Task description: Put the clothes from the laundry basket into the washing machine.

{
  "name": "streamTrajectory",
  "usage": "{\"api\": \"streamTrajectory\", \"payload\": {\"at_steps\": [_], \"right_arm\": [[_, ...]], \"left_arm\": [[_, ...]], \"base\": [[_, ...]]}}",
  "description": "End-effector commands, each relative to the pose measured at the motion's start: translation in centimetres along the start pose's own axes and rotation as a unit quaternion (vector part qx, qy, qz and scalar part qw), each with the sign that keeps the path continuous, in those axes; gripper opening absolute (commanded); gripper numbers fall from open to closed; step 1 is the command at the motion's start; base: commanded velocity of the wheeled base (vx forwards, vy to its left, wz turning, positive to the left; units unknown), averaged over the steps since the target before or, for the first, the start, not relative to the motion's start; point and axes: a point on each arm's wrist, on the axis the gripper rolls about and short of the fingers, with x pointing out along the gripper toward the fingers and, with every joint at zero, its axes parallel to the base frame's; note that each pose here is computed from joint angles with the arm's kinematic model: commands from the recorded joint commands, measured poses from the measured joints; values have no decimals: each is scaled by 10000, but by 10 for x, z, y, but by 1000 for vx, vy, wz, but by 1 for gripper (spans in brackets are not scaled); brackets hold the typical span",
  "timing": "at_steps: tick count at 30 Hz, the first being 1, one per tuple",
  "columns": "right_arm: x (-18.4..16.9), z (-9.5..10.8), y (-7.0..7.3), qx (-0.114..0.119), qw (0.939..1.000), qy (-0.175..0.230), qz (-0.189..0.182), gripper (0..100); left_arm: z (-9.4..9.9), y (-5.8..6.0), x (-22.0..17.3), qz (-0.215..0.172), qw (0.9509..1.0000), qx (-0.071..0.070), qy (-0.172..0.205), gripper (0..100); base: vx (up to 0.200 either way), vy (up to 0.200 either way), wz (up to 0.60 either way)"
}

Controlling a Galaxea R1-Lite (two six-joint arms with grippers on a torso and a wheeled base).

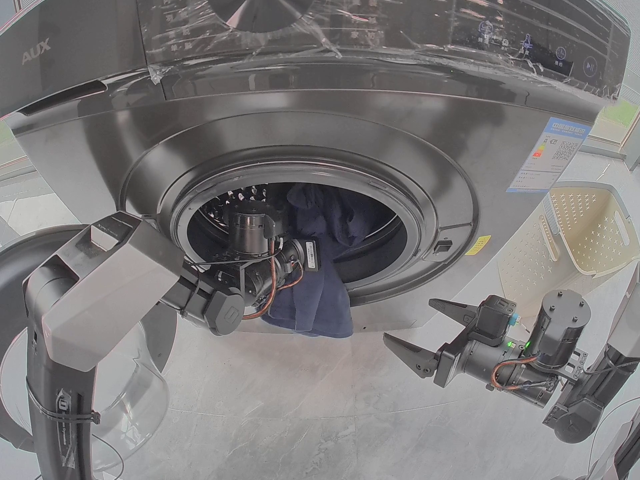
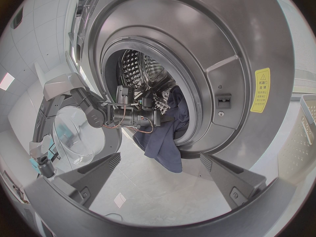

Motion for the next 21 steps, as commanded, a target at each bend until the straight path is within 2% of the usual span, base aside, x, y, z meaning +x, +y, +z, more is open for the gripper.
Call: {"api": "streamTrajectory", "payload": {"at_steps": [1, 3, 4, 7, 8, 9, 10, 11, 12, 14, 17, 21], "right_arm": [[0, 0, 0, 1, 10000, -2, 3, 100], [0, 0, 0, 1, 10000, -2, 3, 100], [1, 0, 0, 0, 10000, -9, 3, 100], [1, 0, 0, 0, 10000, -9, 3, 100], [1, 0, 0, 0, 10000, -9, 11, 100], [1, 0, 0, 0, 10000, -9, 11, 100], [1, 0, 0, 0, 10000, -9, 11, 100], [1, 0, 0, 0, 10000, -9, 11, 100], [1, 0, 0, 0, 10000, -9, 11, 100], [1, 0, 0, 0, 10000, -9, 3, 100], [0, 0, 0, 0, 10000, -2, 3, 100], [0, 0, 0, 0, 10000, -10, -4, 100]], "left_arm": [[-1, -1, 5, -42, 10000, -4, -62, 0], [3, -2, 6, -98, 9998, -39, -152, 0], [13, -7, 9, -219, 9990, -116, -371, 0], [30, -10, 16, -299, 9953, -305, -867, 0], [36, -12, 20, -321, 9924, -377, -1126, 0], [36, -12, 20, -321, 9924, -377, -1126, 0], [46, -11, 26, -317, 9866, -411, -1545, 0], [46, -11, 26, -317, 9866, -411, -1545, 0], [49, -11, 31, -242, 9829, -443, -1768, 0], [53, -9, 36, -121, 9792, -468, -1968, 0], [53, -9, 40, -7, 9767, -497, -2089, 0], [50, -12, 38, -30, 9789, -479, -1985, 0]], "base": [[0, 0, 0], [0, 0, 0], [0, 0, 0], [0, 0, 0], [0, 0, 0], [0, 0, 0], [0, 0, 0], [0, 0, 0], [0, 0, 0], [0, 0, 0], [0, 0, 0], [0, 0, 0]]}}
